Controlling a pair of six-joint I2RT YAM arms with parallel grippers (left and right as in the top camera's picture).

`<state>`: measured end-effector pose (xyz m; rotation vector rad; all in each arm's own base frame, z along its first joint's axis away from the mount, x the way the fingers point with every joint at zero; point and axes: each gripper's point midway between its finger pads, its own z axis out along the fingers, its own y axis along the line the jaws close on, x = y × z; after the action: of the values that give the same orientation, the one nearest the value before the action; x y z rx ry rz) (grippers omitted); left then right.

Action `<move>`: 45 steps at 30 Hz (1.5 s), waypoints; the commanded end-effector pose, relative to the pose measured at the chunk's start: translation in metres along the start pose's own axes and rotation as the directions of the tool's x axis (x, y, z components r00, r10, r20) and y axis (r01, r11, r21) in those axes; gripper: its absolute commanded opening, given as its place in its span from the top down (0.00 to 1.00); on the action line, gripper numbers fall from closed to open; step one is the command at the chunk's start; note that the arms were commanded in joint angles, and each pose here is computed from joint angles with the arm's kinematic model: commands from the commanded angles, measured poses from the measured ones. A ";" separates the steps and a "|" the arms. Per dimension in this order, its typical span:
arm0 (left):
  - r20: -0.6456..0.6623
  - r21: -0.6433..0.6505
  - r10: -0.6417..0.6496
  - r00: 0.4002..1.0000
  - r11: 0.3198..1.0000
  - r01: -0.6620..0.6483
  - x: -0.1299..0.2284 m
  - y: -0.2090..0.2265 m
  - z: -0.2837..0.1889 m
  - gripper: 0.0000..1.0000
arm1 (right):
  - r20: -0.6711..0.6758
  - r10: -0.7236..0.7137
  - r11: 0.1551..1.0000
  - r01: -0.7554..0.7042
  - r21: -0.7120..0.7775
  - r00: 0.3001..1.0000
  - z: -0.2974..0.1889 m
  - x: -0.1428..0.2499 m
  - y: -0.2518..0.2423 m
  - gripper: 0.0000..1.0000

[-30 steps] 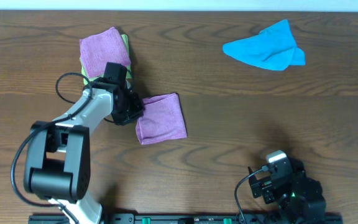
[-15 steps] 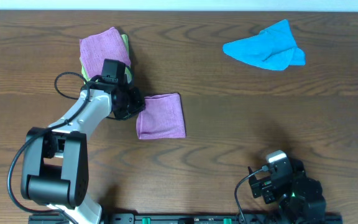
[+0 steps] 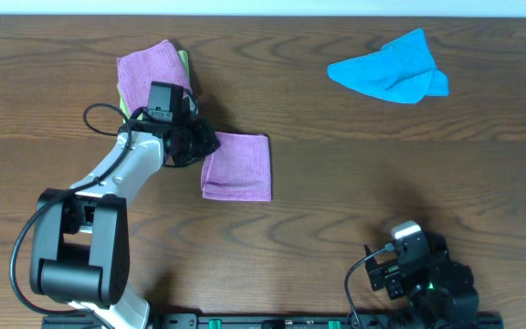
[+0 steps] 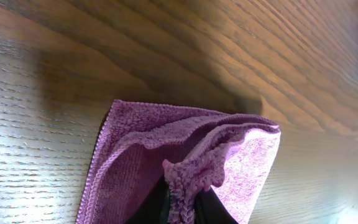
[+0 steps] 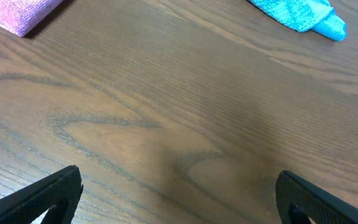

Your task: Fold the cloth

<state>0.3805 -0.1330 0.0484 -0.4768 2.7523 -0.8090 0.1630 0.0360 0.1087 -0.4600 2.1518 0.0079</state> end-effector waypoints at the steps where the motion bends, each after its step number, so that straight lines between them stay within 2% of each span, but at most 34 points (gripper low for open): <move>1: 0.006 0.021 0.003 1.000 1.000 -0.003 0.001 -0.006 -0.007 0.87 | -0.007 -0.012 1.000 0.012 -0.004 1.000 0.001 0.002 0.001 0.01; 8: -0.034 -0.054 -0.033 0.999 0.998 0.031 0.013 0.010 -0.008 0.87 | -0.007 -0.012 1.000 0.012 -0.004 1.000 0.001 0.002 0.001 0.01; 13: -0.012 -0.055 -0.024 1.000 0.998 0.023 0.008 0.010 -0.007 0.85 | -0.007 -0.012 1.000 0.012 -0.004 1.000 0.001 0.002 0.001 0.01; 14: -0.009 -0.053 -0.023 1.000 0.998 0.022 0.007 0.010 -0.007 0.78 | -0.007 -0.012 1.000 0.012 -0.004 1.000 0.001 0.002 0.001 0.01; 15: -0.007 -0.052 -0.021 1.000 0.998 0.021 0.007 0.009 -0.007 0.59 | -0.007 -0.012 1.000 0.012 -0.004 1.000 0.001 0.002 0.001 0.01; 16: -0.005 -0.051 -0.020 1.000 0.999 0.020 0.006 0.009 -0.007 0.22 | -0.007 -0.012 1.000 0.012 -0.004 1.000 0.001 0.002 0.001 0.01; 17: -0.003 -0.049 -0.019 1.000 0.999 0.018 0.006 0.008 -0.007 0.09 | -0.007 -0.012 1.000 0.012 -0.004 1.000 0.001 0.002 0.001 0.01; 18: 0.004 -0.045 -0.015 1.000 0.999 0.015 0.004 0.008 -0.007 0.05 | -0.007 -0.012 1.000 0.012 -0.004 1.000 0.001 0.002 0.001 0.01; 24: 0.015 -0.068 -0.048 0.999 0.996 0.049 0.003 0.012 -0.008 0.05 | -0.007 -0.012 1.000 0.012 -0.004 1.000 0.001 0.002 0.001 0.01; 27: -0.024 -0.038 -0.069 0.997 0.997 0.068 0.012 0.005 -0.013 0.04 | -0.007 -0.012 1.000 0.012 -0.004 1.000 0.001 0.002 0.001 0.00; 31: -0.042 -0.062 -0.100 0.994 0.993 0.097 0.028 0.000 -0.037 0.05 | -0.007 -0.012 1.000 0.012 -0.004 1.000 0.001 0.002 0.001 0.01; 37: 0.010 -0.171 -0.289 0.957 0.943 0.286 0.064 -0.003 -0.082 0.05 | -0.007 -0.012 1.000 0.012 -0.004 1.000 0.001 0.002 0.001 0.01; 42: 0.143 -0.269 -0.338 0.930 0.891 0.365 0.100 -0.025 -0.074 0.05 | -0.007 -0.012 1.000 0.012 -0.004 1.000 0.001 0.002 0.001 0.01; 44: 0.262 -0.294 -0.376 0.889 0.846 0.445 0.113 -0.026 -0.066 0.05 | -0.007 -0.012 1.000 0.012 -0.004 1.000 0.001 0.002 0.001 0.01; 45: 0.329 -0.282 -0.430 0.841 0.805 0.522 0.120 -0.024 -0.061 0.05 | -0.007 -0.012 1.000 0.012 -0.004 1.000 0.001 0.002 0.001 0.01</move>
<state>0.2588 -0.1814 0.1112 -0.9274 2.8135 -0.4802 0.1629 0.0361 0.1086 -0.4607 2.1520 0.0081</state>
